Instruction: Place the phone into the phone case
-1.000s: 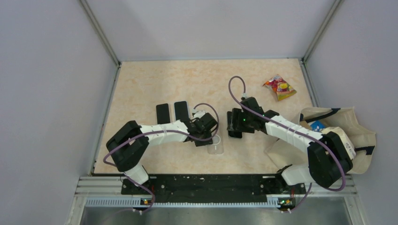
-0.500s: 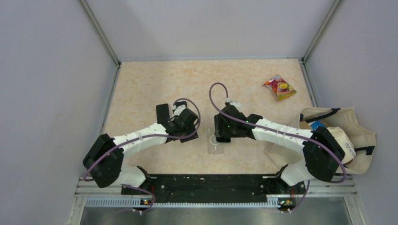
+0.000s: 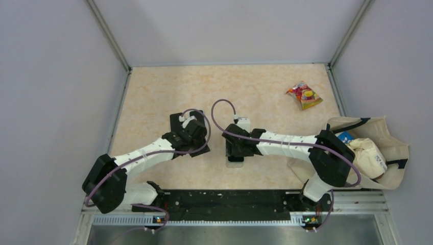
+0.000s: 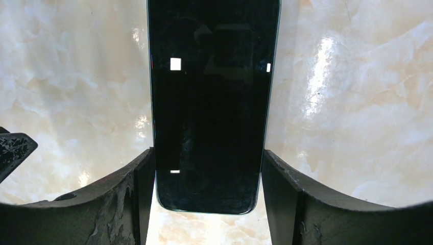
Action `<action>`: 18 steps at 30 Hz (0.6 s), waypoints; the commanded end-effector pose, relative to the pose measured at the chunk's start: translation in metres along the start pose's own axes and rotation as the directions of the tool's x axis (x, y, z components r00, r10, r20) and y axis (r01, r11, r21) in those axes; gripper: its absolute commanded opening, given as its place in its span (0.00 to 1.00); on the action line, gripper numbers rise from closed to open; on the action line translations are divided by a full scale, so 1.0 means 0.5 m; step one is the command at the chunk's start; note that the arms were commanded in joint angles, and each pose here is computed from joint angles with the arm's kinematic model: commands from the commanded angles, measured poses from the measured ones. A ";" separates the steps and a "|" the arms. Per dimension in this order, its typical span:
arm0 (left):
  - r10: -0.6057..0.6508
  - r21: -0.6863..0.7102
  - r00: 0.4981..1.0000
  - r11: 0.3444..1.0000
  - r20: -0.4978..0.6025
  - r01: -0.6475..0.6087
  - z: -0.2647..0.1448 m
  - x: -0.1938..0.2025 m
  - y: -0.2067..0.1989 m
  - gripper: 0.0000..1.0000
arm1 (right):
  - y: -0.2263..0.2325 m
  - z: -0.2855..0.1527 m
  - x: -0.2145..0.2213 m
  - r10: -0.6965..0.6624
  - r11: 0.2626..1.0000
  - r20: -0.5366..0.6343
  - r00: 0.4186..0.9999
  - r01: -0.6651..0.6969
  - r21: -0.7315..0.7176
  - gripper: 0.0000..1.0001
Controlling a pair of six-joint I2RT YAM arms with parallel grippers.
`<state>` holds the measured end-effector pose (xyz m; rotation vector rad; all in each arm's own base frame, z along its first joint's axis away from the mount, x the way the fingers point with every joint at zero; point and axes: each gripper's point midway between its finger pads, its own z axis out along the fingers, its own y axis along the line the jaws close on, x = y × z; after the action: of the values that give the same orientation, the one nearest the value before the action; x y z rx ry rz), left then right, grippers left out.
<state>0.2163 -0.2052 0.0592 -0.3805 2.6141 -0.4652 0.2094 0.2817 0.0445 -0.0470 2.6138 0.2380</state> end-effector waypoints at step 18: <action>0.024 0.084 0.999 0.996 -0.023 -0.022 0.026 -0.018 -0.069 0.40 | 0.020 -0.066 -0.067 0.060 0.989 0.101 0.993 -0.046 -0.137 0.86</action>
<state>0.2161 -0.2153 0.0484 -0.3624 2.6517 -0.4972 0.2134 0.2934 0.0636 -0.0318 2.5595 0.3446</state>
